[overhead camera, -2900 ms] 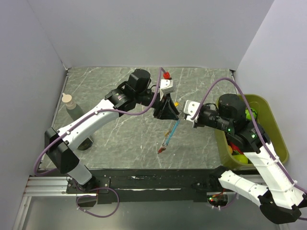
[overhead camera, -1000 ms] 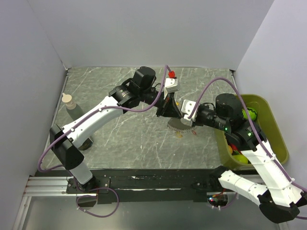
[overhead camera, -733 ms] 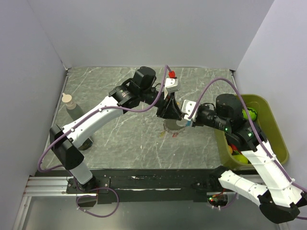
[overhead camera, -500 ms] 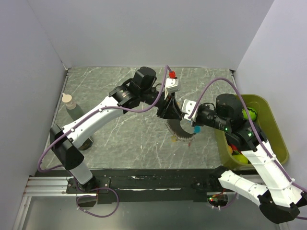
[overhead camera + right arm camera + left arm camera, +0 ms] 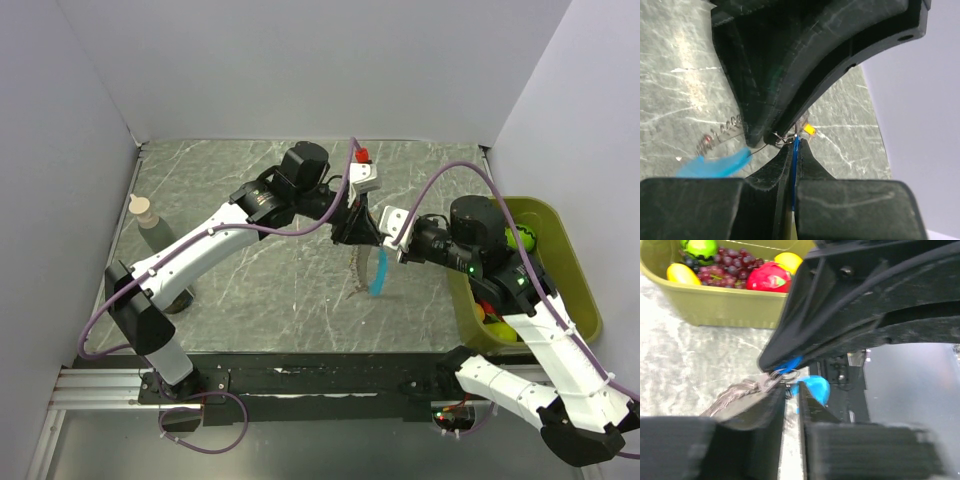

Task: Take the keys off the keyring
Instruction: Remove the key from the keyring.

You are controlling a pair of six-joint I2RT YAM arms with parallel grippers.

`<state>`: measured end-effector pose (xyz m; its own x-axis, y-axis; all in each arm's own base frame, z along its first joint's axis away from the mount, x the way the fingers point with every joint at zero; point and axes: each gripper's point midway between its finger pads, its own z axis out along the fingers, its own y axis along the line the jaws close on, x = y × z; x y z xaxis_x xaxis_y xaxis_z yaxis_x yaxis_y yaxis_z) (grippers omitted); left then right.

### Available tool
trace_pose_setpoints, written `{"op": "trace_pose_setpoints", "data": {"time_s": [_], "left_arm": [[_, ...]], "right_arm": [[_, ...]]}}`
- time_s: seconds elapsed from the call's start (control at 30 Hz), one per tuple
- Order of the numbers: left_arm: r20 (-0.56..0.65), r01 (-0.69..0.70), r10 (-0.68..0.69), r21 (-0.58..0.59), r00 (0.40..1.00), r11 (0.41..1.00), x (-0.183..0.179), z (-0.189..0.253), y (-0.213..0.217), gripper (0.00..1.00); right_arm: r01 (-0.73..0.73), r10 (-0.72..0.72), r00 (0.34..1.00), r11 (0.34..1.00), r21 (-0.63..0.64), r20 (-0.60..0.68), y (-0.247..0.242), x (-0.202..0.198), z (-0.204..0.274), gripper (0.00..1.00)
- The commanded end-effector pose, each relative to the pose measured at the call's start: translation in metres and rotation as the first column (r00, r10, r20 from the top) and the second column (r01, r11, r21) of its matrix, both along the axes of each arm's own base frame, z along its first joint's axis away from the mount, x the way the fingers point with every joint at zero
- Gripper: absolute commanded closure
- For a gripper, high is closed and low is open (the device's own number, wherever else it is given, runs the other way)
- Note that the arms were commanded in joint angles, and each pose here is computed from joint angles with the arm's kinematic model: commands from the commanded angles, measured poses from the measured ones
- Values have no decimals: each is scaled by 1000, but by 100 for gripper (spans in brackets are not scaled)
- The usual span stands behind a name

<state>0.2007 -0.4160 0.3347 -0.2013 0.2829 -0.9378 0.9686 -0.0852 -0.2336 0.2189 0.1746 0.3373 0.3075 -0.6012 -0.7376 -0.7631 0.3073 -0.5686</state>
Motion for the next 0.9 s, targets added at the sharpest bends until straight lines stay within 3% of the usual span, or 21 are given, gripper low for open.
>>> {"op": "trace_pose_setpoints", "data": {"time_s": [0.0, 0.03, 0.07, 0.37, 0.87], "left_arm": [[57, -56, 59, -42, 997, 998, 15, 17, -7, 87], [57, -59, 62, -41, 996, 997, 15, 17, -7, 96], [55, -63, 65, -39, 996, 997, 15, 16, -7, 99], [111, 16, -10, -48, 994, 999, 3, 19, 0, 99], [238, 244, -231, -24, 943, 970, -51, 26, 20, 99]], "right_arm": [[-45, 39, 997, 995, 88, 73, 7, -7, 32, 100], [-45, 38, 996, 995, 87, 78, 7, -7, 33, 100], [-45, 38, 996, 995, 86, 77, 6, -8, 32, 100], [-32, 26, 996, 997, 72, 81, 3, -6, 27, 100], [-94, 105, 990, 989, 117, -93, 11, -14, 17, 100]]}}
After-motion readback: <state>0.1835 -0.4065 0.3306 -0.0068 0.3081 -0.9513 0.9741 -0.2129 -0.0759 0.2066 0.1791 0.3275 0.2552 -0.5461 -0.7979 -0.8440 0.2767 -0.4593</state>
